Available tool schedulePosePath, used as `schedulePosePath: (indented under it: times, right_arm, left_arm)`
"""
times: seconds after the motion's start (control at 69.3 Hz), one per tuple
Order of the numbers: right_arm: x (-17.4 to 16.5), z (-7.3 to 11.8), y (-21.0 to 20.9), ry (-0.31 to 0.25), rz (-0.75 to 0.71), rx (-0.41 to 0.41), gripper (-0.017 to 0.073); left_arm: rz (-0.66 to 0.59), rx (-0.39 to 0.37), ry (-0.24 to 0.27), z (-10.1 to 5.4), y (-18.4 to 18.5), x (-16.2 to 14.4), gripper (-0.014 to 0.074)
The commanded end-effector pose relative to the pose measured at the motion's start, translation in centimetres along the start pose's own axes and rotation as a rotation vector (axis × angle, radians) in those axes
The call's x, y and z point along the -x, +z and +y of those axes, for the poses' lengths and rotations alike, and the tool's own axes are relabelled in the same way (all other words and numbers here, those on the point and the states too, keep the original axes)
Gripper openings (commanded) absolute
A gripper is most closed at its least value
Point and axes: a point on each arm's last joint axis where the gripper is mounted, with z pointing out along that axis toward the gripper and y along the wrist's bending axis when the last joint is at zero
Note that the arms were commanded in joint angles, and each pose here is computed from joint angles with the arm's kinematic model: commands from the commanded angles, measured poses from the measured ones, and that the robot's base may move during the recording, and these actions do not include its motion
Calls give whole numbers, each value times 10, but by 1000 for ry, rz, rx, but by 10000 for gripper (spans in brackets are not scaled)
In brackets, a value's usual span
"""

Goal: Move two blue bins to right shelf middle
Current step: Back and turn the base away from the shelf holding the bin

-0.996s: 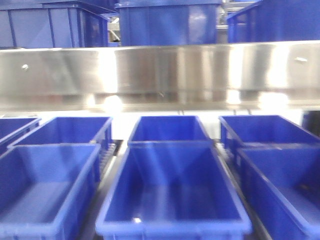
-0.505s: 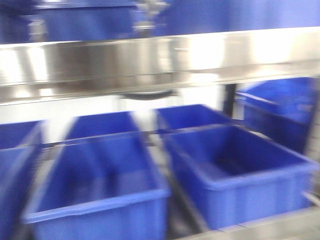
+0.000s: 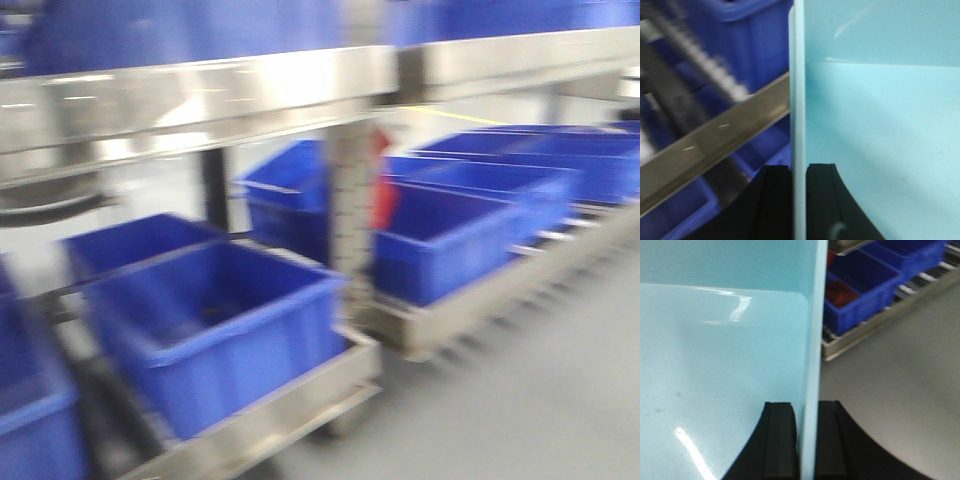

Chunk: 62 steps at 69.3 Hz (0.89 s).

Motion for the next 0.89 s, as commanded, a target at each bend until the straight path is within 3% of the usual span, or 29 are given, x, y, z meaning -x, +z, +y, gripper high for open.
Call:
schedulePosePath:
  times: [0.0,0.88]
  right_arm:
    - [12,13,-12,29,-118,158,-162]
    - [12,13,-12,29,-118,158,-162]
  left_arm:
    - [-107,-130,-43,-11,-9,11,-111]
    - [-107,-130,-43,-11,-9,11,-111]
